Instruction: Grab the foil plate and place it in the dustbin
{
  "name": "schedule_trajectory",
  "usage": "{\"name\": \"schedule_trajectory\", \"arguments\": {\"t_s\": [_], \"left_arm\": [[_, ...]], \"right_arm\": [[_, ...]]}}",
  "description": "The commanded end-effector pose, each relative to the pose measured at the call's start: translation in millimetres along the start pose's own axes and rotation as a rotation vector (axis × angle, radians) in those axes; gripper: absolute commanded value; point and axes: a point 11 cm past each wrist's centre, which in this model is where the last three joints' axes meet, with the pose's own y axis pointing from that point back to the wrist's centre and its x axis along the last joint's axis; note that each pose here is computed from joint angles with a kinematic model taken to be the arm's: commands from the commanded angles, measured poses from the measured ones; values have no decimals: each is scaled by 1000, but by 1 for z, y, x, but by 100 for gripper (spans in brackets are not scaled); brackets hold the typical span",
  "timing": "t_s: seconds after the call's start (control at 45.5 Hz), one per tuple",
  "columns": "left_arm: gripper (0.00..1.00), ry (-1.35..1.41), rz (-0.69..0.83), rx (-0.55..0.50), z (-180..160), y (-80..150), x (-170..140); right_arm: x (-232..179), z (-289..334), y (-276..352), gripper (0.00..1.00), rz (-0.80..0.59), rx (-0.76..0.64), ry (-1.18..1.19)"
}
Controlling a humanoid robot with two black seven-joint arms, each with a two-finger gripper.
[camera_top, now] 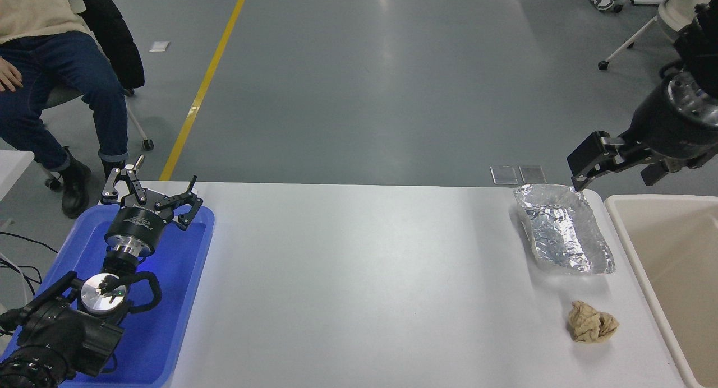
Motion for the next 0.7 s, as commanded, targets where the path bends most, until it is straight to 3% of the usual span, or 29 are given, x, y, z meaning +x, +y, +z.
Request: {"name": "schedule_trajectory", "arguments": {"t_s": [0.0, 0.681], "left_arm": [[100, -3, 0, 3, 0, 0, 0], [100, 0, -1, -1, 0, -1, -1]], "right_arm": [[0, 0, 0, 100, 0, 0, 0], [1, -1, 2, 100, 5, 2, 1]]}}
